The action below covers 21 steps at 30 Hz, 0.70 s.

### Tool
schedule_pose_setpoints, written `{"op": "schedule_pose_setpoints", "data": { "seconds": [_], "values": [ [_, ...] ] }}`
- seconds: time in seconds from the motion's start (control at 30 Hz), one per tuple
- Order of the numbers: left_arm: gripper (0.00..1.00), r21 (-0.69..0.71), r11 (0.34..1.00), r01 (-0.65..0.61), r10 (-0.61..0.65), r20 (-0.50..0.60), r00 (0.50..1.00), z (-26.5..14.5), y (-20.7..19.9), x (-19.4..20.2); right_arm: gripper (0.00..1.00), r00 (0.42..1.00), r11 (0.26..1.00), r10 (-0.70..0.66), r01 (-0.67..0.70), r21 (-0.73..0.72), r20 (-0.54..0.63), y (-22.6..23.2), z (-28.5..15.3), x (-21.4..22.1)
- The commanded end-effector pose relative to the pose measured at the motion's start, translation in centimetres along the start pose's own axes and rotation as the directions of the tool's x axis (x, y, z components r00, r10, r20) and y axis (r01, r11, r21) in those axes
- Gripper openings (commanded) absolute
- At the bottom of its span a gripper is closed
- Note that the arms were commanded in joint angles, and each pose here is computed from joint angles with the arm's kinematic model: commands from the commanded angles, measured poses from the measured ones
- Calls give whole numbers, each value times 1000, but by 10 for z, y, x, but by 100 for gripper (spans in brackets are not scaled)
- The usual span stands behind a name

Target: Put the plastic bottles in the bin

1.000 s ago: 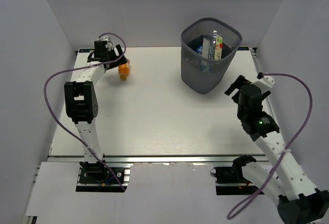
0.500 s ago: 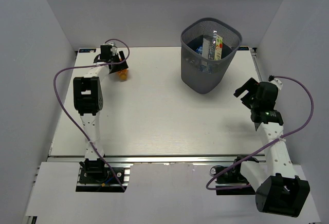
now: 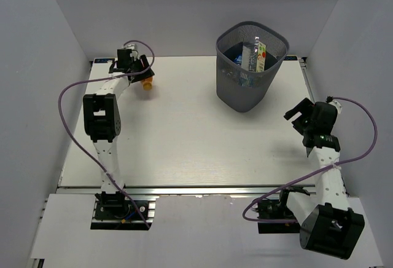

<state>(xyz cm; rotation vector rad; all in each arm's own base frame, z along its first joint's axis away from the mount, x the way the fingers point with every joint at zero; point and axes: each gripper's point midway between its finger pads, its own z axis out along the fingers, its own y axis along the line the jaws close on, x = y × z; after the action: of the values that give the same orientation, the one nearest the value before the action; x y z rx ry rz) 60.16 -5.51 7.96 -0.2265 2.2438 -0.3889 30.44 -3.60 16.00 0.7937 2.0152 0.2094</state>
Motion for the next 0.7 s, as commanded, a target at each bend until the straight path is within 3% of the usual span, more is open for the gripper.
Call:
{"op": "schedule_pose_setpoints", "data": {
  "seconds": [0.0, 0.2, 0.37, 0.47, 0.57, 0.67],
  "values": [
    [37, 215, 967, -136, 64, 310, 949, -108, -115, -104, 89, 1000, 1000, 8, -7, -25, 21, -1, -5, 0],
    [37, 416, 843, -341, 90, 516, 852, -208, -282, -122, 89, 999, 998, -19, 22, -66, 47, 3, -12, 0],
    [37, 601, 710, -366, -78, 584, 808, -252, -391, -121, 89, 997, 995, -23, 29, -98, 69, 5, -18, 1],
    [37, 681, 639, -357, -164, 574, 802, -249, -443, -121, 89, 996, 992, -37, 45, -117, 76, 11, -21, 1],
    [38, 696, 637, -330, -236, 584, 777, -231, -479, -123, 89, 995, 991, -49, 59, -121, 88, 13, -23, 0],
    [57, 707, 644, -292, -281, 573, 770, -213, -482, -116, 89, 994, 991, -56, 67, -117, 93, 15, -25, -1]
  ]
}}
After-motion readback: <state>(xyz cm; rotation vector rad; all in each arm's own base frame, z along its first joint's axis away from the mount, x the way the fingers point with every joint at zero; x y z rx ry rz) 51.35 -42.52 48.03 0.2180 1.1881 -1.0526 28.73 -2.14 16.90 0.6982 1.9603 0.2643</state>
